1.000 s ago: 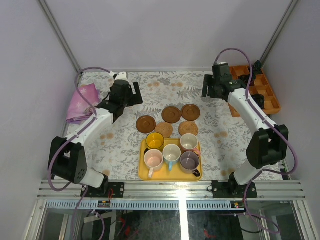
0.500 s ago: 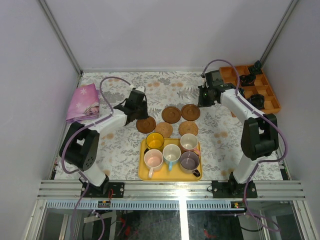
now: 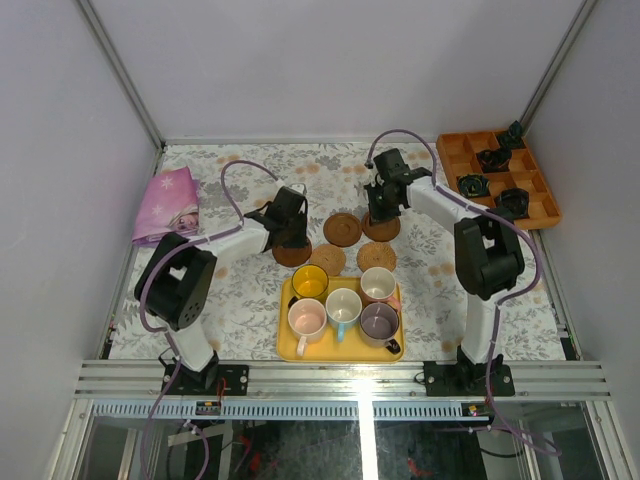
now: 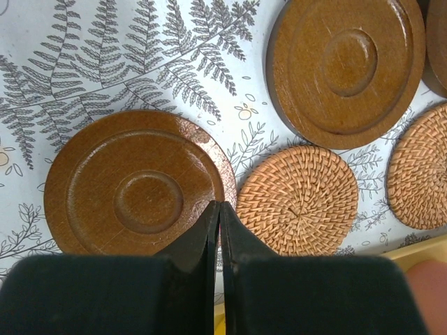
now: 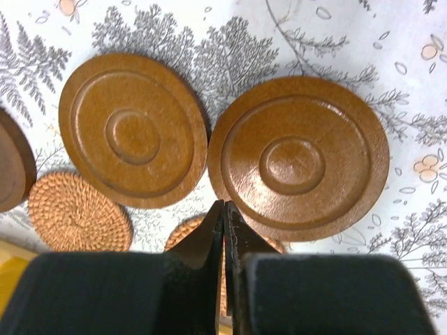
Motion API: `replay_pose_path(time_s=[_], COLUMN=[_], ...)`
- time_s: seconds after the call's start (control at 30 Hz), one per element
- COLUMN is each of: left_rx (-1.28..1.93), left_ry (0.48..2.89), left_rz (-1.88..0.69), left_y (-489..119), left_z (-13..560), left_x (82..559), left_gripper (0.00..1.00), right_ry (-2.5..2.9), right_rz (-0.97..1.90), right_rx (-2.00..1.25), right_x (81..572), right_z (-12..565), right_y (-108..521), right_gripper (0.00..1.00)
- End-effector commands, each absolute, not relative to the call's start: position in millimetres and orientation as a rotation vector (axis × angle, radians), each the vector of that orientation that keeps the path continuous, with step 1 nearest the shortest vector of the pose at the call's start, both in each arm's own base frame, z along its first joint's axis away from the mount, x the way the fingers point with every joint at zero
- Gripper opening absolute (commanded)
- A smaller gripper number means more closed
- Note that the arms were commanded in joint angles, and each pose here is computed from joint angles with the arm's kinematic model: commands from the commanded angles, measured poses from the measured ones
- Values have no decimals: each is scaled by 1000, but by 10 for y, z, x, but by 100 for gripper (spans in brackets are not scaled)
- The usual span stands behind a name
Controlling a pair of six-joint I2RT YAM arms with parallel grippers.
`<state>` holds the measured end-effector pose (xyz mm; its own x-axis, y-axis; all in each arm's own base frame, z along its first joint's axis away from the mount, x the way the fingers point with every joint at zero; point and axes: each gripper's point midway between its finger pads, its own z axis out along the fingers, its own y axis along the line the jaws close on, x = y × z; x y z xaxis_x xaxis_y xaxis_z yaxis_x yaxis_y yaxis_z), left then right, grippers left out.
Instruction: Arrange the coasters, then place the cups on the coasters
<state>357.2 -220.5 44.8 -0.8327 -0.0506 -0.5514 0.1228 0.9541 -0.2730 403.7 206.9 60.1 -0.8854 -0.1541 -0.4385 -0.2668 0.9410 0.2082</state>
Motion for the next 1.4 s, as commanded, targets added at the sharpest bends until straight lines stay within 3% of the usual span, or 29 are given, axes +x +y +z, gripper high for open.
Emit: replay_pose_path(time_s=[0.0,0.33,0.77,1.13,1.37], left_rx=[2,-73,-267,-260,-230], left_ry=[2527,2602,2605,2459,2393], left_rz=[-337,-122,-66,69,-37], left_y=[-2151,-1895,-1515,-1264,-1391], left_z=[481,297,207,540,873], left_x=[3658,3690,4016,4667,4775], left_gripper=[0,0,0,0,0], right_ry=[2632,2715,2736,2612,2501], right_rz=[258,158,-52,-112,42], right_rx=[-282,-139,177,208,128], right_x=[4305,4443,4461,4595,4615], right_z=[643,321,243,729,1205], right_y=[1988,1704,808,652,816], right_gripper=[0,0,0,0,0])
